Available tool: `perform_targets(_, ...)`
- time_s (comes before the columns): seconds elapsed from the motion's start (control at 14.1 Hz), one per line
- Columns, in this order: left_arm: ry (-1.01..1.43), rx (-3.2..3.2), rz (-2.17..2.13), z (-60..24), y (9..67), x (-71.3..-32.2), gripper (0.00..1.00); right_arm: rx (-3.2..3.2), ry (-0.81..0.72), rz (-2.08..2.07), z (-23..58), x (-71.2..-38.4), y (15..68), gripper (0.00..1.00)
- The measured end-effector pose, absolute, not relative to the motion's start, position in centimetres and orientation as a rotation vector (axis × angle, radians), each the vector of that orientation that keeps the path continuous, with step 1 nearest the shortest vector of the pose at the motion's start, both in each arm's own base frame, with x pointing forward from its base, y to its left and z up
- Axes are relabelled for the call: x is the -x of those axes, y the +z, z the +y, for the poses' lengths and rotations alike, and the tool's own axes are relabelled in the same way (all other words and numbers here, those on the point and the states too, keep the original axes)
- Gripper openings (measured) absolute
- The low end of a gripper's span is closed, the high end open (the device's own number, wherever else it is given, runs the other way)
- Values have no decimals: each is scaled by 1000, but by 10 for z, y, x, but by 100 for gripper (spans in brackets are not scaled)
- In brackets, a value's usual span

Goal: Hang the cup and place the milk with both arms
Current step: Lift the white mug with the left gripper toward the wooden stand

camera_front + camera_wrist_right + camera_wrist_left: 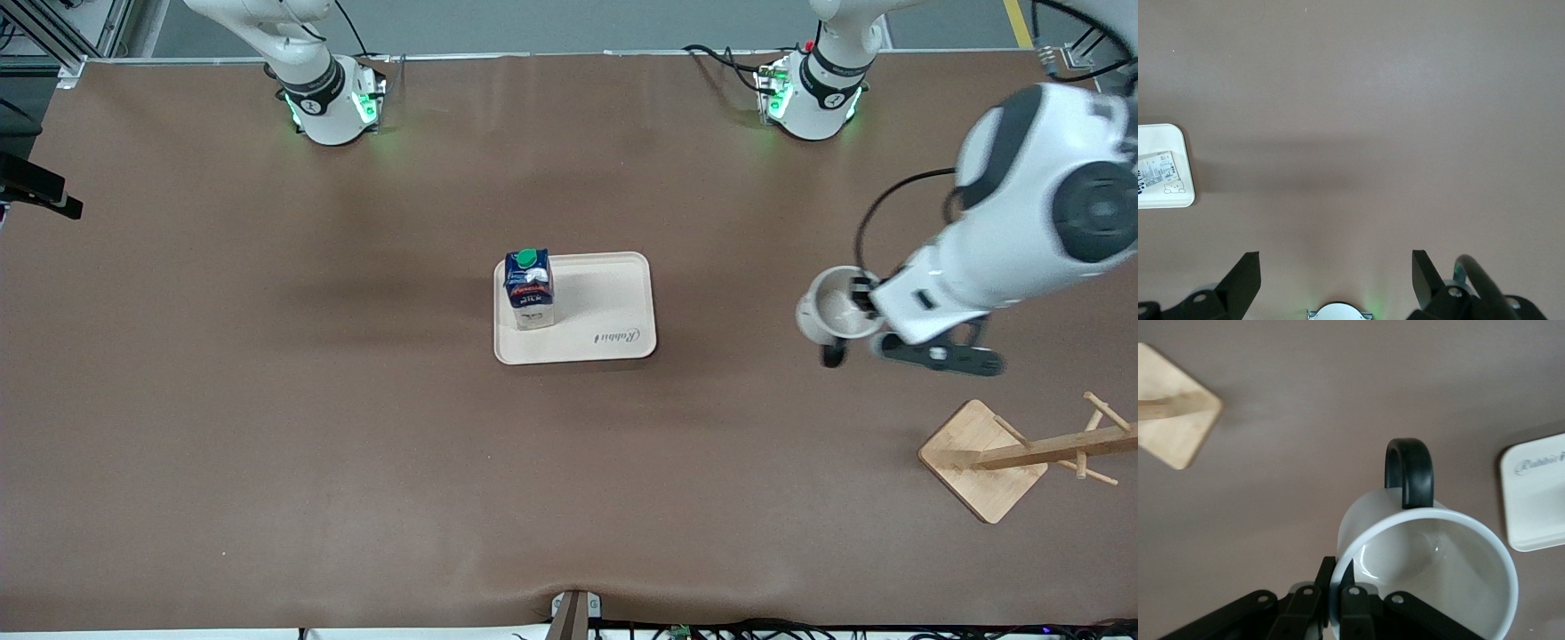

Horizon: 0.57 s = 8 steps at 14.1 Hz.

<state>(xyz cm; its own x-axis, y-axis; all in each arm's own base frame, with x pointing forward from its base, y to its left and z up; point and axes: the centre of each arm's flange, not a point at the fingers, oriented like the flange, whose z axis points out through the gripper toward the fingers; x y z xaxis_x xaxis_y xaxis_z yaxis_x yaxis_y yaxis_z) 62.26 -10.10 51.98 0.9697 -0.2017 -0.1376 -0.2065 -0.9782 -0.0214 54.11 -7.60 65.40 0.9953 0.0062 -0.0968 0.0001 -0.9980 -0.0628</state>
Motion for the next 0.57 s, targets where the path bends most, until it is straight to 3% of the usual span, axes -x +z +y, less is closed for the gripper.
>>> perform_targets(0.57, 135, 3080, 377, 52, 557, -619, 6, 3054, 181, 37, -91, -550, 636, 100)
